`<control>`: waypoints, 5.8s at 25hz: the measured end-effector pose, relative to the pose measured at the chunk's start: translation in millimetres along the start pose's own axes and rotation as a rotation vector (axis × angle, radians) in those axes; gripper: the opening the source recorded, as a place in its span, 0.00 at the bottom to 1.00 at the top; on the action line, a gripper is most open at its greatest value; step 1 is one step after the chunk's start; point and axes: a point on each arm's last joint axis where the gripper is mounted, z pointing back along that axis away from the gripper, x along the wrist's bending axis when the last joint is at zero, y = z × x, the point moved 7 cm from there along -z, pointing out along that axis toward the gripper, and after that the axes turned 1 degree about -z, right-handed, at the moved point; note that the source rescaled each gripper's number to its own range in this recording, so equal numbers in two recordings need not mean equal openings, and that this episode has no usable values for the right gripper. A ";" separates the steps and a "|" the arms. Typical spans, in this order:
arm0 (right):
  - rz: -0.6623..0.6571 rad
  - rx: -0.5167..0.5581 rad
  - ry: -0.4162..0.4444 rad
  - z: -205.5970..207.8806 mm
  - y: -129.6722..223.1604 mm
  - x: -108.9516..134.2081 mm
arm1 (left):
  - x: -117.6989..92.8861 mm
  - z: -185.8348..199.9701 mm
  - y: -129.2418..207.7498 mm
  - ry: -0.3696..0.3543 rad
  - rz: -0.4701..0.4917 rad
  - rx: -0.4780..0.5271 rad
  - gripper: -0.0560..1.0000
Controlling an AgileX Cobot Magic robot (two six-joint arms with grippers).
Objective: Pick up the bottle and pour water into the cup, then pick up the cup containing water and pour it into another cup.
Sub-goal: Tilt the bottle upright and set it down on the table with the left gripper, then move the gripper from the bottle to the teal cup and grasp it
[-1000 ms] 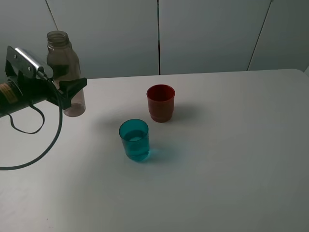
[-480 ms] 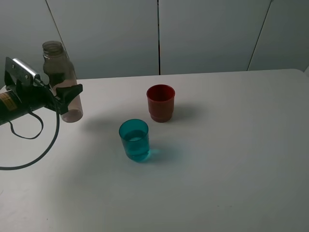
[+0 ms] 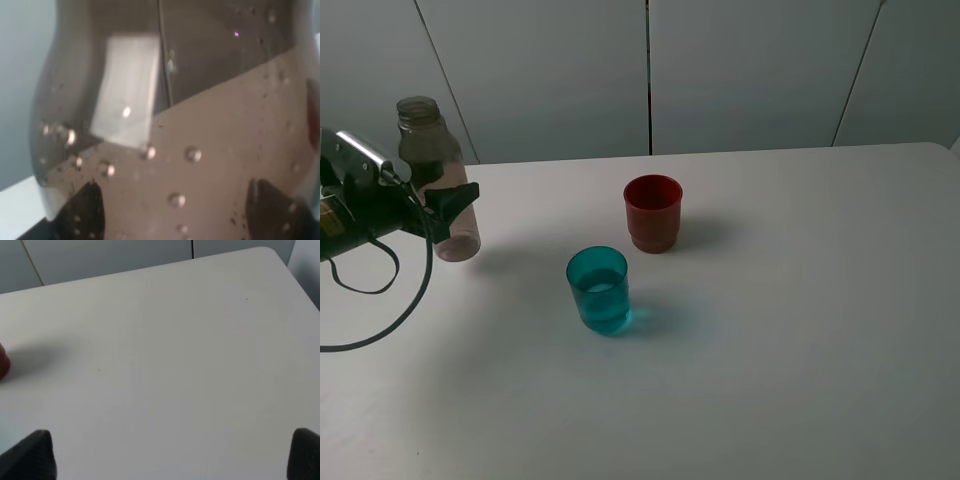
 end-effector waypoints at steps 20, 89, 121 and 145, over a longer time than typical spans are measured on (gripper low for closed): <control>0.000 0.000 0.000 0.0 0.0 0.0 | -5.4 -9.3 10.5 0.075 -0.056 0.008 0.05; 0.001 0.000 0.000 0.0 0.0 0.0 | -4.0 -1.3 -52.7 0.108 -0.015 -0.113 0.95; 0.001 0.000 0.000 0.0 0.0 0.0 | -18.5 61.8 -194.5 0.075 0.036 -0.353 0.95; -0.001 0.000 0.000 0.0 0.0 0.0 | -105.8 43.8 -190.0 0.272 -0.014 -0.134 0.95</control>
